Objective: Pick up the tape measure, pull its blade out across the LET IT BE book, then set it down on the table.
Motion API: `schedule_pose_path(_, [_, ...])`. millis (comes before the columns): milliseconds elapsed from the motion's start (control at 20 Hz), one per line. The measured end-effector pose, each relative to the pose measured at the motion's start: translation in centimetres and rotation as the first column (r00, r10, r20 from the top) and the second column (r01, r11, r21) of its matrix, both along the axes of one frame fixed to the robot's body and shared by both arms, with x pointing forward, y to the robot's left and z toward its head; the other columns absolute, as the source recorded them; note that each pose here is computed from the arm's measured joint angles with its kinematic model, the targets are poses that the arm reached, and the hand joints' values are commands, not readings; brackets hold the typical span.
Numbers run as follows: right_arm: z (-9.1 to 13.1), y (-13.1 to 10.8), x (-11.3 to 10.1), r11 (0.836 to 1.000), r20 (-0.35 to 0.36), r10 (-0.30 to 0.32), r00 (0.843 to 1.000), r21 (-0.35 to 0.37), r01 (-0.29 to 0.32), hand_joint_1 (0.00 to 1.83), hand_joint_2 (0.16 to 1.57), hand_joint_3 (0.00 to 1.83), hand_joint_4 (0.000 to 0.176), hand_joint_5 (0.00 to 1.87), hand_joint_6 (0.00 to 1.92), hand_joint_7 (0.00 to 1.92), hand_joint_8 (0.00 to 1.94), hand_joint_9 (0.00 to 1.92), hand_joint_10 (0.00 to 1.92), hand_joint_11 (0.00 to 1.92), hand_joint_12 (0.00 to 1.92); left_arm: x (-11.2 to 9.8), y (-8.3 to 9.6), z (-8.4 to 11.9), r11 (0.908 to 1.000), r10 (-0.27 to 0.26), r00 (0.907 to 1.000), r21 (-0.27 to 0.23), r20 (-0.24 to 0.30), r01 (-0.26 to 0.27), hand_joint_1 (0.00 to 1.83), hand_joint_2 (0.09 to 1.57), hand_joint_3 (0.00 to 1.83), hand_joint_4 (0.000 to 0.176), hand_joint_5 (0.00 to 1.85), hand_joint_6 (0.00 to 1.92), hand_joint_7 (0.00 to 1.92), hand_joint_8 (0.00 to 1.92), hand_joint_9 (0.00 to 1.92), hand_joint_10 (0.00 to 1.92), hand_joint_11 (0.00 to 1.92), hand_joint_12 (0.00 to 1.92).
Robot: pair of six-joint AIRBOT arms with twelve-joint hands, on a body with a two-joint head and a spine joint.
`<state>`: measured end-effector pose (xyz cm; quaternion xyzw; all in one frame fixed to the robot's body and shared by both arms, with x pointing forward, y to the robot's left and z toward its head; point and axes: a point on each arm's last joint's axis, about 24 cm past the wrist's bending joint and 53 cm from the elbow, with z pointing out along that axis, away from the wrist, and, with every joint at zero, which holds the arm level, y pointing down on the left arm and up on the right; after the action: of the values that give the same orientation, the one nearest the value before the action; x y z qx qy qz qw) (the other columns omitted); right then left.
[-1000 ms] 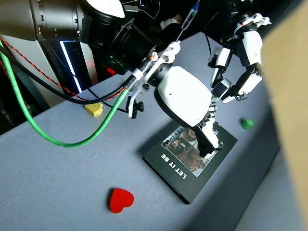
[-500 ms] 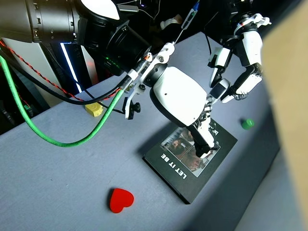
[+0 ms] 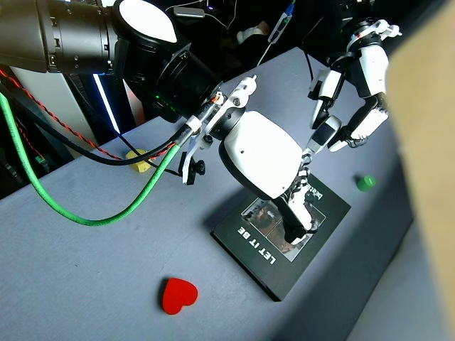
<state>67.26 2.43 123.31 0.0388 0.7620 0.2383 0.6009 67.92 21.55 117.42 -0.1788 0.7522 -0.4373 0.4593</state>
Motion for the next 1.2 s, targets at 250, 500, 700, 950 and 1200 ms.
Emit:
schedule_pose_path(250, [0.0,0.05,-0.02,1.0,0.0,0.002,1.0,0.0,-0.002,0.91,1.1,0.0,0.0,0.7,0.0,0.75,0.0,0.7,0.0,0.3,0.92,0.05,0.09,0.03,1.0,0.002,1.0,0.0,0.001,-0.002,1.38,1.03,0.0,0.0,1.12,0.48,1.21,0.61,1.21,0.81,1.31,0.53])
schedule_pose_path(500, [-0.74,0.01,-0.11,1.0,-0.003,0.006,1.0,-0.016,-0.006,0.91,1.1,0.0,0.0,0.71,0.01,0.75,0.0,0.7,0.0,0.28,0.92,0.04,0.07,0.03,1.0,0.002,1.0,-0.001,0.0,-0.002,1.4,1.05,0.0,0.0,1.06,0.56,1.13,0.7,1.13,1.01,1.28,0.58])
schedule_pose_path(700, [-0.51,0.03,-0.07,1.0,0.009,0.007,1.0,-0.019,-0.007,0.91,1.1,0.0,0.0,0.71,0.01,0.75,0.0,0.69,0.0,0.28,0.92,0.05,0.09,0.03,1.0,0.002,1.0,-0.001,0.001,-0.002,1.4,1.05,0.0,0.0,1.06,0.57,1.12,0.71,1.13,1.0,1.29,0.59])
schedule_pose_path(950, [-0.51,-0.07,-0.03,1.0,0.009,0.007,1.0,-0.022,-0.007,0.91,1.1,0.0,0.0,0.71,0.0,0.75,0.0,0.69,0.0,0.29,0.92,0.04,0.1,0.0,1.0,0.002,1.0,0.0,0.0,-0.002,1.4,1.04,0.0,0.0,1.06,0.59,1.14,0.67,1.14,0.97,1.29,0.6])
schedule_pose_path(1200, [-0.25,-0.1,0.02,1.0,0.014,0.008,1.0,-0.019,-0.008,0.91,1.1,0.0,0.0,0.7,0.0,0.76,0.0,0.69,0.0,0.3,0.93,0.01,0.11,-0.08,1.0,0.001,1.0,0.0,-0.001,-0.001,1.4,1.04,0.0,0.0,1.05,0.6,1.14,0.67,1.15,0.97,1.28,0.6])
